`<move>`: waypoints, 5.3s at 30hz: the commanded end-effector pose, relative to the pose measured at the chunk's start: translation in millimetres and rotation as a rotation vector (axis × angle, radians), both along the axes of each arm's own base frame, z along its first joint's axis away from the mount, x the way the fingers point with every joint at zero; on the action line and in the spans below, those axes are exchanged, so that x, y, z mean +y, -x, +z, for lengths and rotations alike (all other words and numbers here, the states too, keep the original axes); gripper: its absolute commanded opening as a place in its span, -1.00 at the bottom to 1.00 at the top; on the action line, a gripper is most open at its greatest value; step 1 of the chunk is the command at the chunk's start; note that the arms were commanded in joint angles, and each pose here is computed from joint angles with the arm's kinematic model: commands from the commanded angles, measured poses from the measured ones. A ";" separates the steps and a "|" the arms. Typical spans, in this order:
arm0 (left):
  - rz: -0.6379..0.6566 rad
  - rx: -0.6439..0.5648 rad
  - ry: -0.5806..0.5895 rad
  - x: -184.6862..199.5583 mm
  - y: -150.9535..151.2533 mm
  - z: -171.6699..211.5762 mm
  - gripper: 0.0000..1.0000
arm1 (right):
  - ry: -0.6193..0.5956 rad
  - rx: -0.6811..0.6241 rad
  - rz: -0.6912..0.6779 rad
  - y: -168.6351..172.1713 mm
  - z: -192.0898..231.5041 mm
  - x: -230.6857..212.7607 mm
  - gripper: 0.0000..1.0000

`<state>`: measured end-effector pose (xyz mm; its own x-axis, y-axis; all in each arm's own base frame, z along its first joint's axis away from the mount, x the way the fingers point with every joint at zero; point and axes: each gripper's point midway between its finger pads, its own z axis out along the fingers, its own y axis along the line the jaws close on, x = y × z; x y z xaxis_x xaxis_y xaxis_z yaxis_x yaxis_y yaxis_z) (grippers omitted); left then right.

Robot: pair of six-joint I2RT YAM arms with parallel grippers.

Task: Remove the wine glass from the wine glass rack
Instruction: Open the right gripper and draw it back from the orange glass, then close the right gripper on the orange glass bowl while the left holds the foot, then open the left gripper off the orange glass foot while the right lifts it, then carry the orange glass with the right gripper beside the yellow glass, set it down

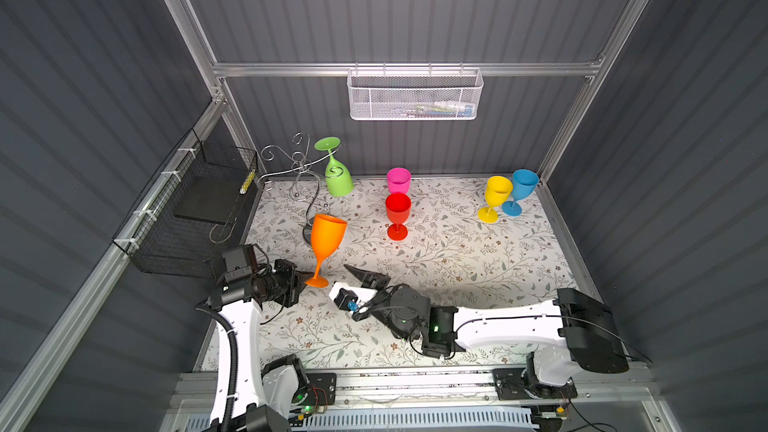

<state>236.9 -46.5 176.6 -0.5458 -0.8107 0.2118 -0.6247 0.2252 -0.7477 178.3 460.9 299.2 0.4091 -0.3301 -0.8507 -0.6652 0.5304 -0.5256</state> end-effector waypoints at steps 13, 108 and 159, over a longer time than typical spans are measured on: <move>-0.046 -0.404 -0.110 3.0 -26.7 -3.6 -1.00 | -0.095 0.513 -0.047 -59.2 17.7 -43.2 -0.09; -0.007 -0.725 -0.282 -84.4 -43.5 7.3 0.35 | 0.049 1.040 -0.118 -78.2 19.0 -44.3 -1.00; -0.489 -1.043 -0.638 -146.9 -59.1 54.8 1.00 | 0.028 1.074 -0.941 -351.9 -84.7 -312.5 -1.00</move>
<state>295.2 -193.7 210.1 -0.5333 -0.2763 -0.7995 0.3938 0.7554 -0.5238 528.3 150.5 211.7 -0.7978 -0.1242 -0.5900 -0.1465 0.9892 -0.0101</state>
